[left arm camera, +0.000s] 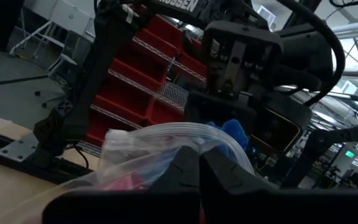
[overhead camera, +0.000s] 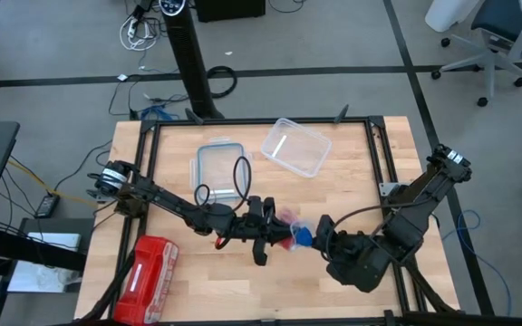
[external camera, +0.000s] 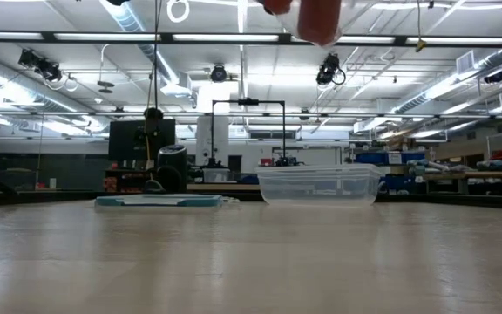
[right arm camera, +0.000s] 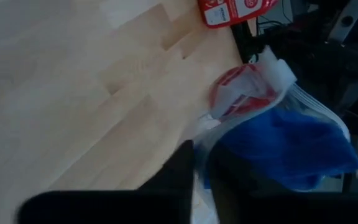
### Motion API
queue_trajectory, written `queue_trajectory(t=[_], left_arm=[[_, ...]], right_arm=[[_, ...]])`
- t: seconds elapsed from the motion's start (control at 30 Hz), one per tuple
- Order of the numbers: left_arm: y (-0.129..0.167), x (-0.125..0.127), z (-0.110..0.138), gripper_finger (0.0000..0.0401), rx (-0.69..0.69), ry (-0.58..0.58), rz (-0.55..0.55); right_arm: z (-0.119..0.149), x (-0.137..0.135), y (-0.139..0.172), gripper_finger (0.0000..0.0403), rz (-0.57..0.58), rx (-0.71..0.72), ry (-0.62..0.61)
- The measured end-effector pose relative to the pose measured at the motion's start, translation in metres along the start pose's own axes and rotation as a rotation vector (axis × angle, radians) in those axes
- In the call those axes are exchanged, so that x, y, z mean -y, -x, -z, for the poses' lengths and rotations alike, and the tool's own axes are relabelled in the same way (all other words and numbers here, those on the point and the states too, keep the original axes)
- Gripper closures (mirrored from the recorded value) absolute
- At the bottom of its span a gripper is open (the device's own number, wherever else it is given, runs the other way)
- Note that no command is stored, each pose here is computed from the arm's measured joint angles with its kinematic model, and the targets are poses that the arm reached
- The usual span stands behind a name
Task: Roll bandage
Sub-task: Put the blue bandage into the transparent zip bag
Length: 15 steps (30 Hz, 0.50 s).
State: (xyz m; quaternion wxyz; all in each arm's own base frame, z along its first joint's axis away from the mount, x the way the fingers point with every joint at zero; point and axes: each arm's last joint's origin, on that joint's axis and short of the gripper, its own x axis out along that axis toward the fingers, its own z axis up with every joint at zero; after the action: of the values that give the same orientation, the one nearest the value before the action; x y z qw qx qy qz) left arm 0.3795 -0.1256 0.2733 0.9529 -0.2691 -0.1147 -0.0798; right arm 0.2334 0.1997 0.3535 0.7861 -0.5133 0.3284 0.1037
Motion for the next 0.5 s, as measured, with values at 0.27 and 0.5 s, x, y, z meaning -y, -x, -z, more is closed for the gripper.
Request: queue_trajectory(t=[0.27, 0.5], left_arm=[[0.000, -0.002, 0.007, 0.0400, -0.085, -0.188, 0.016], [0.004, -0.013, 0.026, 0.0384, -0.299, -0.320, -0.064]], right_arm=[[0.002, -0.002, 0.002, 0.0399, -0.090, 0.011, -0.109], [0.007, -0.004, 0.001, 0.0400, -0.298, -0.006, -0.323]])
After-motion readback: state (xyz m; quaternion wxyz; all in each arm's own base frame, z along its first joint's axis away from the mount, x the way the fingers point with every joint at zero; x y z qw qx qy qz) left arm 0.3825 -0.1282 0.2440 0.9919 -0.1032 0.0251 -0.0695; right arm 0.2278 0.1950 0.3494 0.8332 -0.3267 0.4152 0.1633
